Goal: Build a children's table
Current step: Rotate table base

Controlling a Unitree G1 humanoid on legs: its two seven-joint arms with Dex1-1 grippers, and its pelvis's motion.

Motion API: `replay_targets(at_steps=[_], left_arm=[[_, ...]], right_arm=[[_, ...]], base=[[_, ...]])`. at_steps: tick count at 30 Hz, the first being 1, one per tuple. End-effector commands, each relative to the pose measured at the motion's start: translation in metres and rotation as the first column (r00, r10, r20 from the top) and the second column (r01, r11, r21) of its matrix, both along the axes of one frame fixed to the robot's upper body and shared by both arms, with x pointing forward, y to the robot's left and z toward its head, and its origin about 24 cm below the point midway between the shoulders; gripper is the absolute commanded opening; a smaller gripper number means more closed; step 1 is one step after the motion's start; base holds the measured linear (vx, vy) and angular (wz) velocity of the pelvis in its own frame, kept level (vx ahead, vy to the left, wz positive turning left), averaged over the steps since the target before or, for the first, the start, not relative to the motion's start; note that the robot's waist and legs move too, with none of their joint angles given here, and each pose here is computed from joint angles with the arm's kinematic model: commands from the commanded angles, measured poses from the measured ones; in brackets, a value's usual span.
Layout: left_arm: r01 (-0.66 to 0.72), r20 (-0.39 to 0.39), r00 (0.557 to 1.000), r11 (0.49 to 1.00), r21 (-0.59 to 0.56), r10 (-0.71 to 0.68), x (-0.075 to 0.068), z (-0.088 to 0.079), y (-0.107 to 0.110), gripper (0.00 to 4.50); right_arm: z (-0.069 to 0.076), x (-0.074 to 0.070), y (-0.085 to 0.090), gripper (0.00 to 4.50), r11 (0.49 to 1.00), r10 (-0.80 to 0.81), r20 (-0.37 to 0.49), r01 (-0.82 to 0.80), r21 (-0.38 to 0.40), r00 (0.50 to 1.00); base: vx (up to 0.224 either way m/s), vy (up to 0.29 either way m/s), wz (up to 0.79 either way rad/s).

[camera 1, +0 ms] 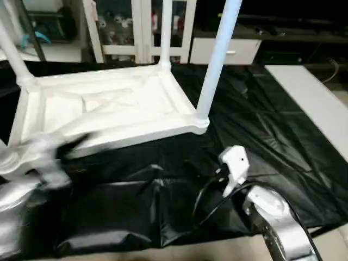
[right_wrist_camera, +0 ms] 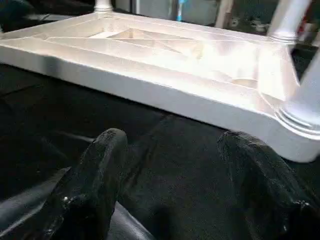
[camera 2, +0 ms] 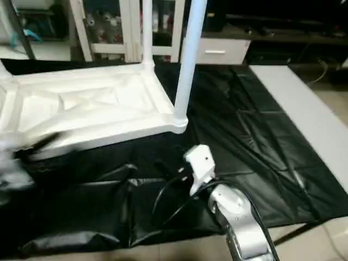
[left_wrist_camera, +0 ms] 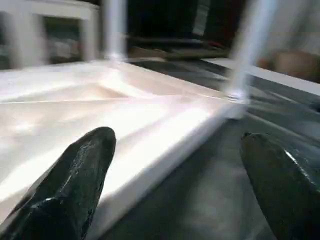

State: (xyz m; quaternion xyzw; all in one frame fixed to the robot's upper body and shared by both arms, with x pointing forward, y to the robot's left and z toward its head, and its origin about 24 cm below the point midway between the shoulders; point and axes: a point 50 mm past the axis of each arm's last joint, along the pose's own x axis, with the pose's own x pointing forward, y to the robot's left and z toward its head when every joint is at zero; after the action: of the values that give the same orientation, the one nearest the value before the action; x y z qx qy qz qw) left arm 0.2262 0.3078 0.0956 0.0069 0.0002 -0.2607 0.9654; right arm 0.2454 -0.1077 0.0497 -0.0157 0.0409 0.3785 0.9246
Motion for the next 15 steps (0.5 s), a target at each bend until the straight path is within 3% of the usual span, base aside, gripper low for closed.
replay_targets(at_steps=[1, 6, 15], left_arm=[[-0.059, 0.015, 0.998, 0.998, 0.007, 0.059, -0.009, 0.006, 0.019, 4.45], [-0.175, 0.020, 0.984, 0.984, 0.027, 0.175, -0.031, 0.020, 0.055, 4.45], [-0.274, 0.036, 0.962, 0.961, 0.045, 0.272, -0.038, 0.030, 0.087, 4.45]], right_arm=[[0.003, 0.003, -0.002, 3.21, 1.000, 0.011, 0.014, -0.011, -0.002, 1.000], [0.002, 0.008, -0.001, 3.21, 1.000, 0.022, 0.015, -0.022, 0.000, 1.000], [0.001, 0.009, 0.000, 3.21, 1.000, 0.028, 0.022, -0.028, -0.002, 0.999]], base=[[0.000, 0.000, 0.00], [0.000, 0.000, 0.00], [0.000, 0.000, 0.00]])
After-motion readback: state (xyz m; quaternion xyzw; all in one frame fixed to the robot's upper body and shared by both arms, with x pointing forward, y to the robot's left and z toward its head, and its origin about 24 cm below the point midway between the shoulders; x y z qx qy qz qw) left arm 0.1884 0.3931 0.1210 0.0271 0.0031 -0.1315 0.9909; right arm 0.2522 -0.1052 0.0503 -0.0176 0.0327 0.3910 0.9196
